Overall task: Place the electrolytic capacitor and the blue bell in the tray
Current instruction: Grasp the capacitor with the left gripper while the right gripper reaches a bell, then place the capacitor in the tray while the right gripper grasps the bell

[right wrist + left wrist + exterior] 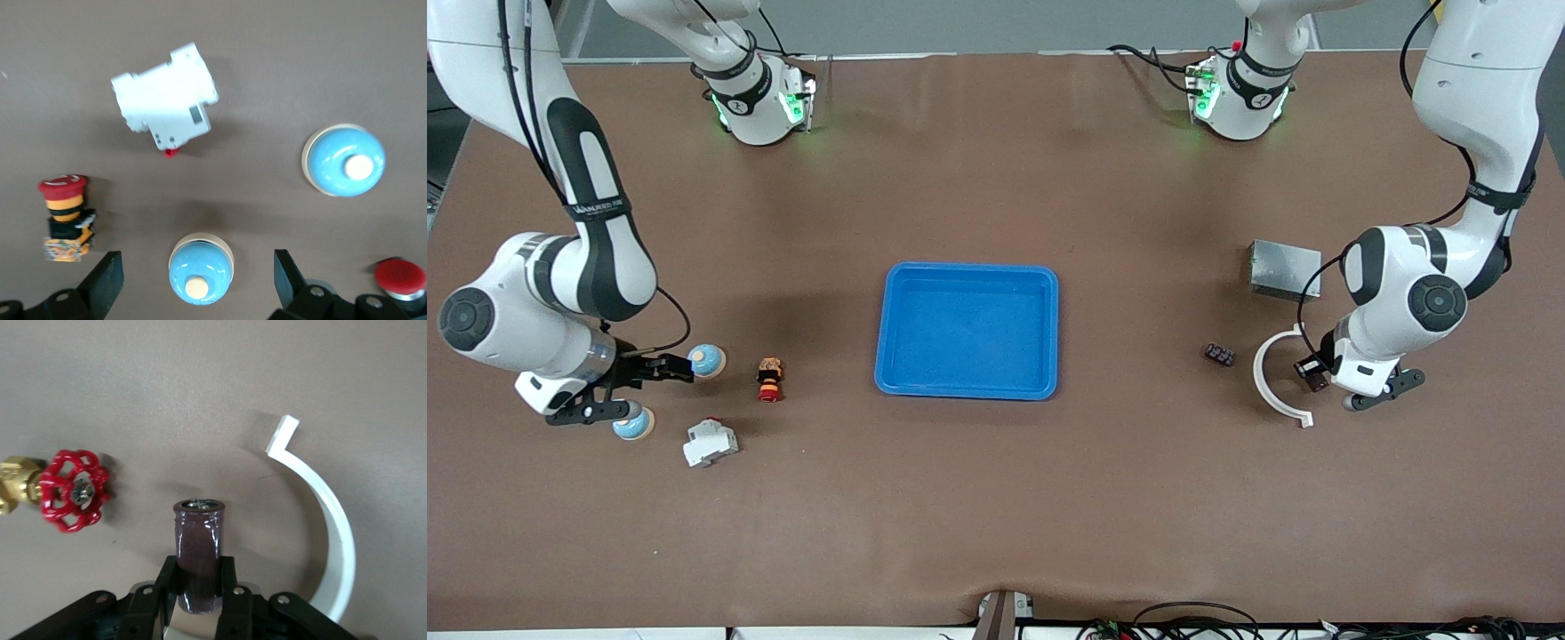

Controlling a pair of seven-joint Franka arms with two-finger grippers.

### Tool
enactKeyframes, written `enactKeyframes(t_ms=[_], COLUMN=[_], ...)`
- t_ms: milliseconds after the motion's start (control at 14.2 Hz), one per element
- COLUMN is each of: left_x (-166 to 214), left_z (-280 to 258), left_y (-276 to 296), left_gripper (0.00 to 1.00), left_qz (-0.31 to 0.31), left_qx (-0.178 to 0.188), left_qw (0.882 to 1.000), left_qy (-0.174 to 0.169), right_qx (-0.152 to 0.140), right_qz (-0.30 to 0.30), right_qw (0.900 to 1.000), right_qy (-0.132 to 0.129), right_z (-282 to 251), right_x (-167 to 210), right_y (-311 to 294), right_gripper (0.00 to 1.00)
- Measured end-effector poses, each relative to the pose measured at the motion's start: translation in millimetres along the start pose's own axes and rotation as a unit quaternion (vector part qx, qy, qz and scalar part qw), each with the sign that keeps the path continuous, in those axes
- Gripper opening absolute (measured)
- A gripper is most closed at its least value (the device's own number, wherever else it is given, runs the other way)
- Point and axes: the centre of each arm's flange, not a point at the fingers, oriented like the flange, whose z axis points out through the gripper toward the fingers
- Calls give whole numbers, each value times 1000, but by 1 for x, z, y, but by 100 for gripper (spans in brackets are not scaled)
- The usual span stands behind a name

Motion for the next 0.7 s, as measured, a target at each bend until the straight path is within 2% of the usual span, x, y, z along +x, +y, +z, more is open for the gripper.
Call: enactKeyframes(t_ms=[282, 704], left_x=[-20, -97], left_z=[-52, -86], left_y=[48, 173], left_gripper=[30, 30], left_qz=[16, -34], left_qx=[-12, -55], left_qw=[1000, 998], left_qy=[9, 4], right_qx=[-11, -9], right_qz=[5, 4], right_qw=[1000, 1000], right_qy=[16, 4], right_z=[39, 54], right_x=[-25, -37], right_y=[3, -2], right_gripper=[100, 100])
